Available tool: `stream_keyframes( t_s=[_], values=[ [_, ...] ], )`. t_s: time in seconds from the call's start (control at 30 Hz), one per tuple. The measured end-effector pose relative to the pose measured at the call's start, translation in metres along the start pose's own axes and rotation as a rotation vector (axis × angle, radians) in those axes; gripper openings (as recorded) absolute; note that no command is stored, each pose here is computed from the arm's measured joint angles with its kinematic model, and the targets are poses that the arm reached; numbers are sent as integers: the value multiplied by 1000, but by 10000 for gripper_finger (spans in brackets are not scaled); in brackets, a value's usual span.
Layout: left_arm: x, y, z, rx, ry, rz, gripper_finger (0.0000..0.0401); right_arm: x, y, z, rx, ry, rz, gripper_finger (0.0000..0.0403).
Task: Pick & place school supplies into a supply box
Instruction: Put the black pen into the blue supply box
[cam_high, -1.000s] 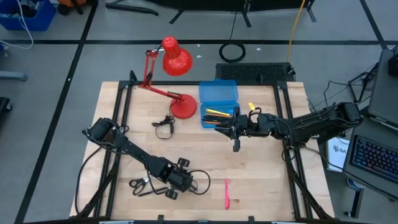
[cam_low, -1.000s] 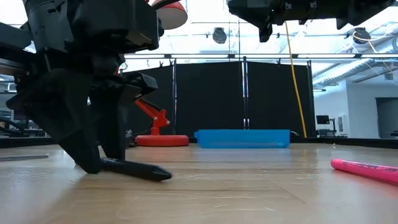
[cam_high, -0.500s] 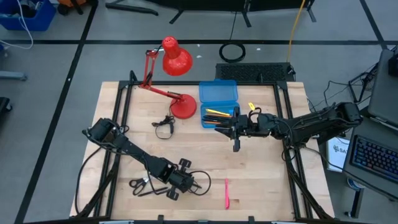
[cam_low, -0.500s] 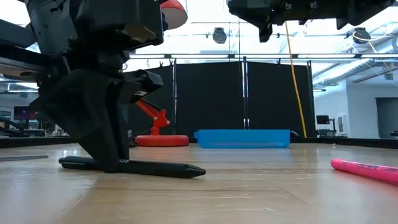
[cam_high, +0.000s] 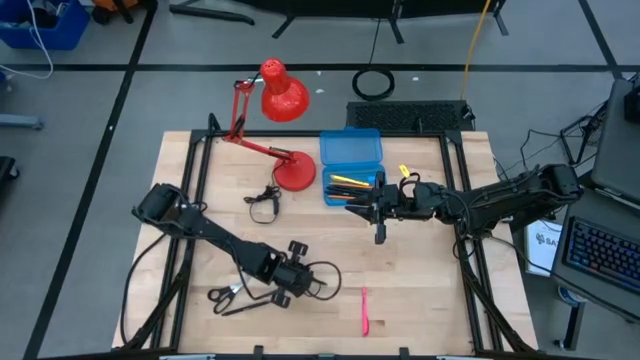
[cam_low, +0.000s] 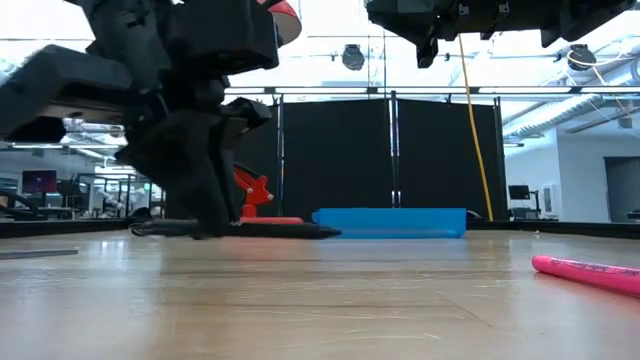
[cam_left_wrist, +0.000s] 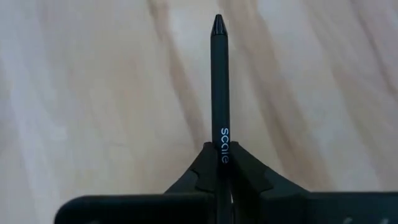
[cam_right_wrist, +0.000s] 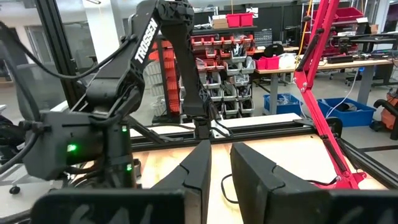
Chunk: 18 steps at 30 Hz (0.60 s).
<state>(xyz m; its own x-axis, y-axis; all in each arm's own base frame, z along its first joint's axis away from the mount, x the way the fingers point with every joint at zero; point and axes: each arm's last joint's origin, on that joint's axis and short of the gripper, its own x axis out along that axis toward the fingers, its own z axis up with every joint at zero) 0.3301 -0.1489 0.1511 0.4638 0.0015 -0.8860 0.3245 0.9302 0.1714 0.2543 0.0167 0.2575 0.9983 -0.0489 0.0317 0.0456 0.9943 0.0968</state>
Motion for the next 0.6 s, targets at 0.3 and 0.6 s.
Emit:
stream_keyframes(
  t_s=[0.3, 0.6],
  values=[
    [-22, 34, 5, 21, -40, 123, 15, 0, 0, 0, 0, 4, 0, 50],
    [-38, 91, 4, -18, -65, 253, 2, 0, 0, 0, -26, -2, 1, 50]
  ],
)
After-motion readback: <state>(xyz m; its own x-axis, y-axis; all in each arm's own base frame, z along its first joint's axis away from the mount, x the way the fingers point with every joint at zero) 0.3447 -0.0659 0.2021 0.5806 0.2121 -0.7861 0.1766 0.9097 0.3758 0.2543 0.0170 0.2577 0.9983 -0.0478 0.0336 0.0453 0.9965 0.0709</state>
